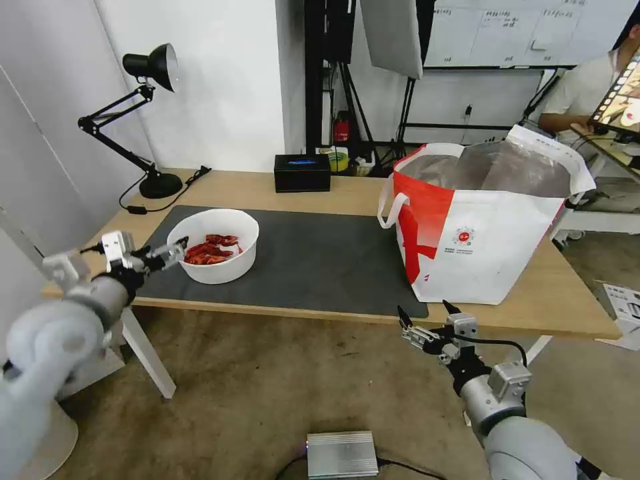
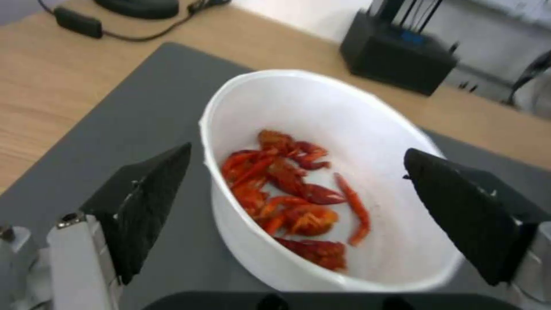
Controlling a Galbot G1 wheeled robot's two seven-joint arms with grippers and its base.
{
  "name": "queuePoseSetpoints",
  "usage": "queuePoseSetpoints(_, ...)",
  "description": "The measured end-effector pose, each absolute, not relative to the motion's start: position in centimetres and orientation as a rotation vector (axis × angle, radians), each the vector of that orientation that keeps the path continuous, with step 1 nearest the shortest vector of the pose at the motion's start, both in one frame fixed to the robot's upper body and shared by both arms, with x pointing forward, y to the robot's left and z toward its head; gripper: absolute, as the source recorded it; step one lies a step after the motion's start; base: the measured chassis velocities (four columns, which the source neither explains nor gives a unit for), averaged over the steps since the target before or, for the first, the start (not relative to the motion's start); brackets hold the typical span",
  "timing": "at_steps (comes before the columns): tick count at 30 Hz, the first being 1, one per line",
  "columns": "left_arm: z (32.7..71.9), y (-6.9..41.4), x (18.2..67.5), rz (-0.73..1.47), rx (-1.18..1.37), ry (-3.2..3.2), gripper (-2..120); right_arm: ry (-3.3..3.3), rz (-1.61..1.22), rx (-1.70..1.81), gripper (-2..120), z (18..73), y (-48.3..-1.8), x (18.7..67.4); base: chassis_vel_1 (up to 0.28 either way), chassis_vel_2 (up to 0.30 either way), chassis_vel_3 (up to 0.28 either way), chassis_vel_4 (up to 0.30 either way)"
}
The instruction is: Pick up the trash from the table and place it into the takeout bag.
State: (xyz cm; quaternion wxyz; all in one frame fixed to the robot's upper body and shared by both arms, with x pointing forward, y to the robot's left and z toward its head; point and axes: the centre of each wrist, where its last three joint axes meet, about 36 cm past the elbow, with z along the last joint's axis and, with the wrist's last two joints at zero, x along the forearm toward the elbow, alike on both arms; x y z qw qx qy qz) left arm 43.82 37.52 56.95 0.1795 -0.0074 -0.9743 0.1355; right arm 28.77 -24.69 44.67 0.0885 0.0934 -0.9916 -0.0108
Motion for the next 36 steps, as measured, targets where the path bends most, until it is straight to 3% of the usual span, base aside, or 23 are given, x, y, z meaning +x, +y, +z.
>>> queuePoseSetpoints(15, 58.5, 39.3, 51.1, 0.244, 0.084, -2.559, 100, -2.951, -0.032, 0.278, 100, 44.7, -24.7, 28.8, 0.0, 0.0, 0.0, 0.0)
queuePoseSetpoints(36, 57.6, 40.7, 54.9, 0.266, 0.096, -2.463, 100, -2.951, -0.032, 0.278, 100, 44.7, -24.7, 28.8, 0.0, 0.0, 0.0, 0.0)
